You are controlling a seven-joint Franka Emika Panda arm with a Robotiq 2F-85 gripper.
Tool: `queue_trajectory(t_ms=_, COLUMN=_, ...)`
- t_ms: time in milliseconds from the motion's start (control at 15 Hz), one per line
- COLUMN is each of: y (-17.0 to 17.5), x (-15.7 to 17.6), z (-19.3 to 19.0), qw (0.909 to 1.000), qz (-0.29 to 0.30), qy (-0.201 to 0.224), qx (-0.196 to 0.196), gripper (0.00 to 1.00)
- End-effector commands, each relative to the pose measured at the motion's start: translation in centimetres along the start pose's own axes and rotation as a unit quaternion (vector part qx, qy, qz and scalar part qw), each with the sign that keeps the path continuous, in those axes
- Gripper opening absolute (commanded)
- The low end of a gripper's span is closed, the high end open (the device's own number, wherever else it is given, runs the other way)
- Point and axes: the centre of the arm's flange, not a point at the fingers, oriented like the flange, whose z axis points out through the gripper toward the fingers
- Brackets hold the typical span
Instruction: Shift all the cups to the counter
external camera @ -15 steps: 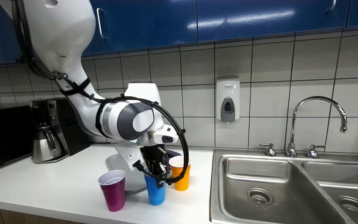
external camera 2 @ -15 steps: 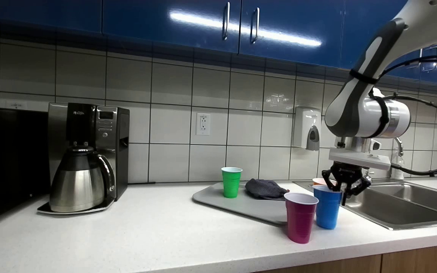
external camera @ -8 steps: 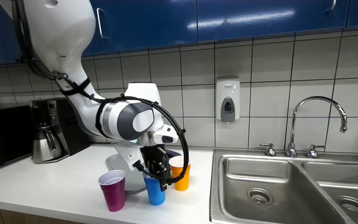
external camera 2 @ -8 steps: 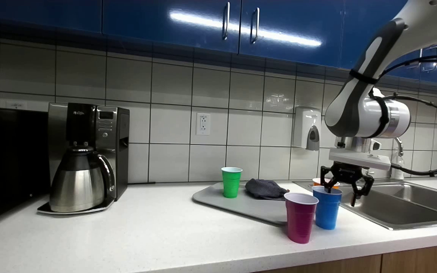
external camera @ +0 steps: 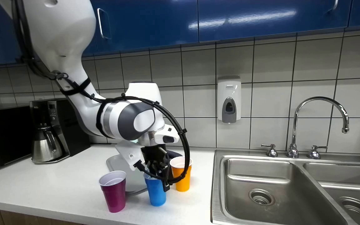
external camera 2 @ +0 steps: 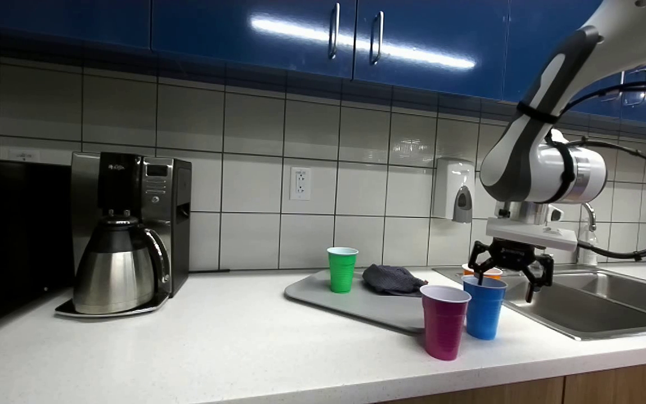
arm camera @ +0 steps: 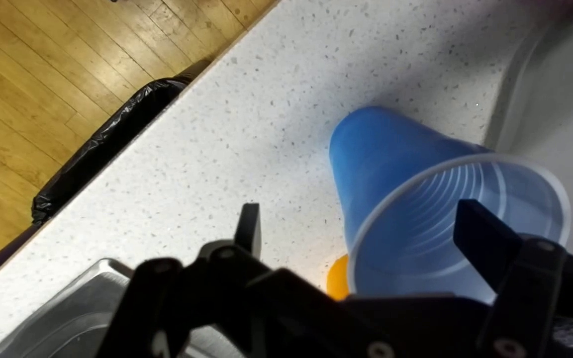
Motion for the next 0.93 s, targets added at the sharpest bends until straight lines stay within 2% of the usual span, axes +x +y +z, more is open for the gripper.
queue_trajectory(t_ms=0, y=-0.1, x=0.1, z=-1.9, qw=1.0, qz=0.009, qy=0.004, qx=0.0, gripper=1.0)
queue_trajectory(t_ms=867, y=-2.1, x=1.1, z=-5.4, qw=0.999, qz=-0.003, qy=0.036, qx=0.025, gripper=1.0)
